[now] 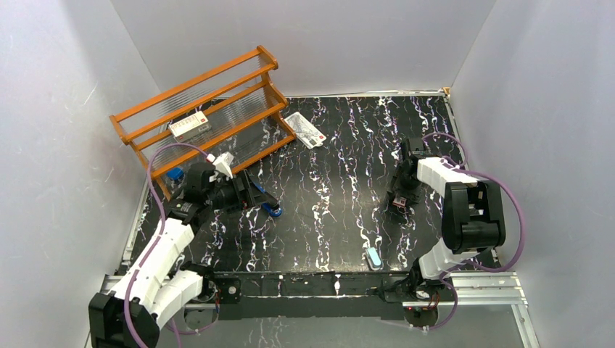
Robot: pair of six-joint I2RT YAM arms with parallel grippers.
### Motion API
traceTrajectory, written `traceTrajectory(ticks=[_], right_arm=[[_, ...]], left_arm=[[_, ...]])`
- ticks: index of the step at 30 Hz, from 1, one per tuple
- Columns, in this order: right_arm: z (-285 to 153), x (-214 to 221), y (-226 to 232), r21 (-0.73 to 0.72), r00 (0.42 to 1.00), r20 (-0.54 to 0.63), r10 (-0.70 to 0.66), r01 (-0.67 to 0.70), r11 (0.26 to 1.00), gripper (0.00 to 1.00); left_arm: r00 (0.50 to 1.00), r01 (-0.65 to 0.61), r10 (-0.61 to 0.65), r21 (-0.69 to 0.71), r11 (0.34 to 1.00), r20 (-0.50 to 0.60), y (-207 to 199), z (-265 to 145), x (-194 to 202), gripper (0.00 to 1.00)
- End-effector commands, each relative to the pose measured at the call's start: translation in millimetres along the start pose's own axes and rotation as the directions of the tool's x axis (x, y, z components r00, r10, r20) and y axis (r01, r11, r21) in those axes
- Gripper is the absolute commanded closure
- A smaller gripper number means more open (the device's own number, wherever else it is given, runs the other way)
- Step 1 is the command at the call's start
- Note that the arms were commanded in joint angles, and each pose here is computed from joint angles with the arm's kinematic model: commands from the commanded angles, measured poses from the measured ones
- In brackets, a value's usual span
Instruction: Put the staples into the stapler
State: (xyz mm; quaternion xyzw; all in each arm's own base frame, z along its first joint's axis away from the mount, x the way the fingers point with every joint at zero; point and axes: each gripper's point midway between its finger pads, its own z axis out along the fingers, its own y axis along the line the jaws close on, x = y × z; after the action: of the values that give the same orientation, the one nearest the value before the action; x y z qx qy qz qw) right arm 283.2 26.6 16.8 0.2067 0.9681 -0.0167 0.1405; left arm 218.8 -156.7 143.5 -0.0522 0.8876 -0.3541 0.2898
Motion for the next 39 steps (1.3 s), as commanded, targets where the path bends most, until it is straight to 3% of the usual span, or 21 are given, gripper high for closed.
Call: traceTrajectory(ticks=[1, 10, 15, 22, 25, 30, 34, 39], right_arm=[[7.6, -18.3, 2.6, -0.006, 0.996, 0.060, -0.067, 0.067, 0.998, 0.40], [7.2, -24.1, 2.1, -0.024, 0.981, 0.144, -0.131, 0.136, 0.990, 0.64], [-10.8, -24.8, 48.6, -0.178, 0.952, 0.211, -0.222, 0.261, 0.949, 0.65], [-32.4, 2.1, 120.4, -0.300, 0.861, 0.271, -0.431, 0.501, 0.812, 0.63], [-36.0, 25.4, 143.0, -0.323, 0.781, 0.282, -0.557, 0.624, 0.711, 0.62], [-47.0, 79.2, 176.3, -0.345, 0.578, 0.333, -0.745, 0.810, 0.474, 0.60], [-39.9, 116.5, 181.2, -0.324, 0.468, 0.313, -0.827, 0.871, 0.370, 0.60], [-30.0, 144.4, 173.6, -0.244, 0.272, 0.294, -0.916, 0.948, 0.204, 0.59]], left_arm=[[1.000, -0.005, 0.006, 0.025, 1.000, -0.026, -7.4, -0.4, 0.1, 0.24], [0.986, 0.118, -0.111, 0.050, 0.992, -0.126, -19.0, 9.5, 2.3, 0.24], [0.974, 0.181, -0.173, 0.045, 0.982, -0.144, -26.7, 23.9, -14.9, 0.24], [0.945, 0.275, -0.273, -0.012, 0.961, -0.181, -31.6, 51.1, -44.6, 0.24], [0.936, 0.298, -0.300, -0.038, 0.954, -0.183, -28.4, 59.2, -50.5, 0.24], [0.927, 0.320, -0.321, -0.040, 0.947, -0.192, -27.3, 61.4, -47.5, 0.24], [0.912, 0.359, -0.371, -0.097, 0.928, -0.177, -14.5, 53.3, -31.4, 0.22], [0.910, 0.381, -0.390, -0.091, 0.920, -0.143, -7.1, 33.4, -8.8, 0.22]])
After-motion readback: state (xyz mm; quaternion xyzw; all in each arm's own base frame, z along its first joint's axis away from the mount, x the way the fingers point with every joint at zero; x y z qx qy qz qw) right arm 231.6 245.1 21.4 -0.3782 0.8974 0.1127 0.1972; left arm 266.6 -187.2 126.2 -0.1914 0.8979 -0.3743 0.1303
